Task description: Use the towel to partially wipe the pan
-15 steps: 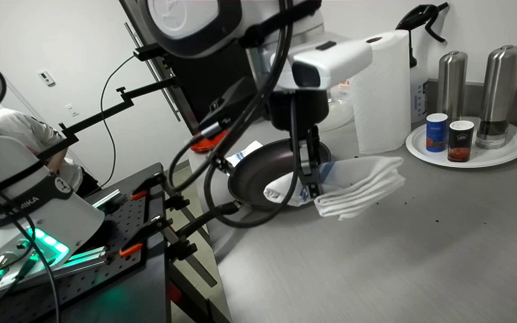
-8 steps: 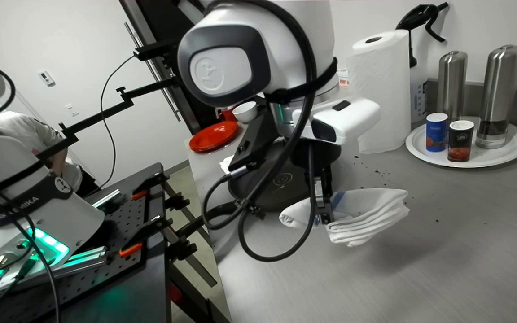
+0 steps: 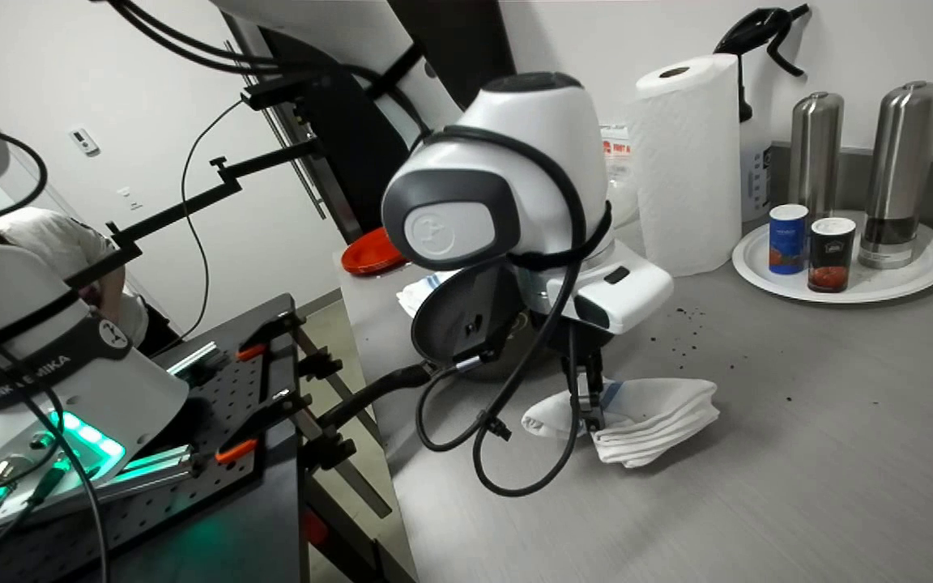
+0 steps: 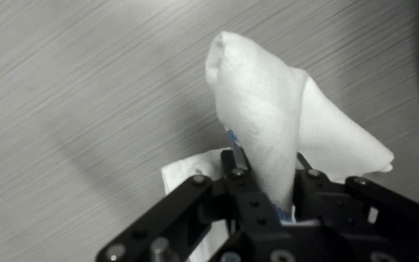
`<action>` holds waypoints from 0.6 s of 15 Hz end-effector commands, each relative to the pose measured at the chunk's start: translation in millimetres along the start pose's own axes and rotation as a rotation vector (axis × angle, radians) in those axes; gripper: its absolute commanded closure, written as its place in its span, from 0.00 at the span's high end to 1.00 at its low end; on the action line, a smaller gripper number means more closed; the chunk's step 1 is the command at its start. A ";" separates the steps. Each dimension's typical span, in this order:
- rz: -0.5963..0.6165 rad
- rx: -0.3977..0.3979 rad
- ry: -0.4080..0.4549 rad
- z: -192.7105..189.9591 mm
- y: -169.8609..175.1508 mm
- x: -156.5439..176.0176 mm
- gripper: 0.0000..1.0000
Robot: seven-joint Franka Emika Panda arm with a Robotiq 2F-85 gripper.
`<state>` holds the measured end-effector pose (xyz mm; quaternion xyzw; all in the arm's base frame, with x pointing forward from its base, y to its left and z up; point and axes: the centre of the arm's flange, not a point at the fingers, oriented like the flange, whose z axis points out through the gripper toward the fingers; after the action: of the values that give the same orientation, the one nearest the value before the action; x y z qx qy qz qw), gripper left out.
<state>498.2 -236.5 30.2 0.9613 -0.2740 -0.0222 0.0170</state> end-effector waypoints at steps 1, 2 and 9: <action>0.019 0.006 0.013 38.6 -14.9 3.6 0.06; 0.021 0.006 0.015 43.9 -16.6 3.2 0.06; -0.003 0.022 0.032 40.1 -19.3 8.9 0.58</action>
<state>507.0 -228.6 9.5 0.9612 -0.2749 -0.0138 0.0161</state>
